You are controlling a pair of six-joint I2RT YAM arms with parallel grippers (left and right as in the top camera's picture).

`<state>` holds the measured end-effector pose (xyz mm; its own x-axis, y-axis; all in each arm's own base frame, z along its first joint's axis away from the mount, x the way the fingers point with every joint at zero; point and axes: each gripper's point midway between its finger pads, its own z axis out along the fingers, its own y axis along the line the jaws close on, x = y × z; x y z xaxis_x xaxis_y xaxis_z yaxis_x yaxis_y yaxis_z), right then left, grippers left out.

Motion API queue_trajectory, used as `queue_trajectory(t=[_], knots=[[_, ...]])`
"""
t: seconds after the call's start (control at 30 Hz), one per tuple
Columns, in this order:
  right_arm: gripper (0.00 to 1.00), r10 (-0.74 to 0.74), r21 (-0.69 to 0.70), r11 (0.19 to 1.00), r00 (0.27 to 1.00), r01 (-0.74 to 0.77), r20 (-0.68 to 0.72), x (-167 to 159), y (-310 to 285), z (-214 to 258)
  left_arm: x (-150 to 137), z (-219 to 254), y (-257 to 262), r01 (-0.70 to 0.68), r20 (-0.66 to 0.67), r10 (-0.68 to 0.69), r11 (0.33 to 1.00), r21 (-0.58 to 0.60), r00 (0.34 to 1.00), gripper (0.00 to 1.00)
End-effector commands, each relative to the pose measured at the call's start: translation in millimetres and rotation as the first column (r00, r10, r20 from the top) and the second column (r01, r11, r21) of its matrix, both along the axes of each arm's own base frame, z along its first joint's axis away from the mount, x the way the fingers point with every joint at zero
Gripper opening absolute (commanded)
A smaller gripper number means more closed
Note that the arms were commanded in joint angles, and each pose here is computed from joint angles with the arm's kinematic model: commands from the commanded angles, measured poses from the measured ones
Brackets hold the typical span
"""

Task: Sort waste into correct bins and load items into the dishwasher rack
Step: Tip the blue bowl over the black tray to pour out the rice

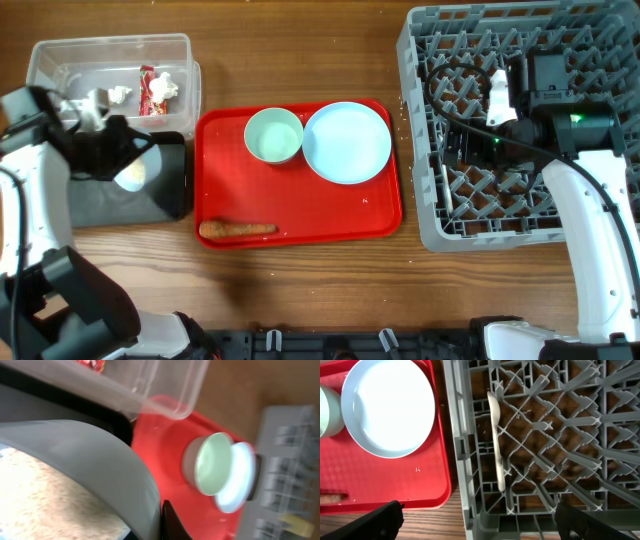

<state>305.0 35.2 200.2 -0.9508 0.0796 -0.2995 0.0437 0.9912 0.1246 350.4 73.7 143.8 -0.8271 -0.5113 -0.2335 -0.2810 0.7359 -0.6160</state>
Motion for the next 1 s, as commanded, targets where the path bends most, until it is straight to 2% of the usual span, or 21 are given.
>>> queue_trajectory(t=[0.0, 0.23, 0.43, 0.67, 0.77, 0.97], knots=[[1.0, 0.002, -0.015, 1.0, 1.0, -0.002, -0.002, 0, -2, 0, 7, 31, 0, 0.052, 0.17, -0.026, 0.987, -0.153, 0.985, 0.04], [1.0, 0.002, -0.016, 1.0, 1.0, -0.002, -0.014, -3, -3, -1, 7, 24, 0, 0.117, 0.24, -0.044, 0.947, -0.3, 0.97, 0.04], [1.0, 0.003, -0.016, 1.0, 1.0, -0.003, -0.016, -4, -3, -1, 2, 21, 6, 0.146, 0.287, -0.042, 0.925, -0.352, 0.957, 0.04], [1.0, 0.005, -0.018, 1.0, 1.0, -0.005, -0.018, -4, -3, -1, -6, 8, 25, 0.084, 0.25, 0.019, 0.915, -0.394, 0.968, 0.04], [1.0, 0.005, -0.018, 1.0, 1.0, -0.005, -0.019, -4, -3, -1, -10, 21, 23, 0.063, 0.251, 0.071, 0.871, -0.487, 0.965, 0.04], [1.0, 0.004, -0.018, 1.0, 1.0, -0.005, -0.026, -6, -3, -1, -11, 27, 21, 0.061, 0.254, 0.085, 0.854, -0.517, 0.964, 0.04]])
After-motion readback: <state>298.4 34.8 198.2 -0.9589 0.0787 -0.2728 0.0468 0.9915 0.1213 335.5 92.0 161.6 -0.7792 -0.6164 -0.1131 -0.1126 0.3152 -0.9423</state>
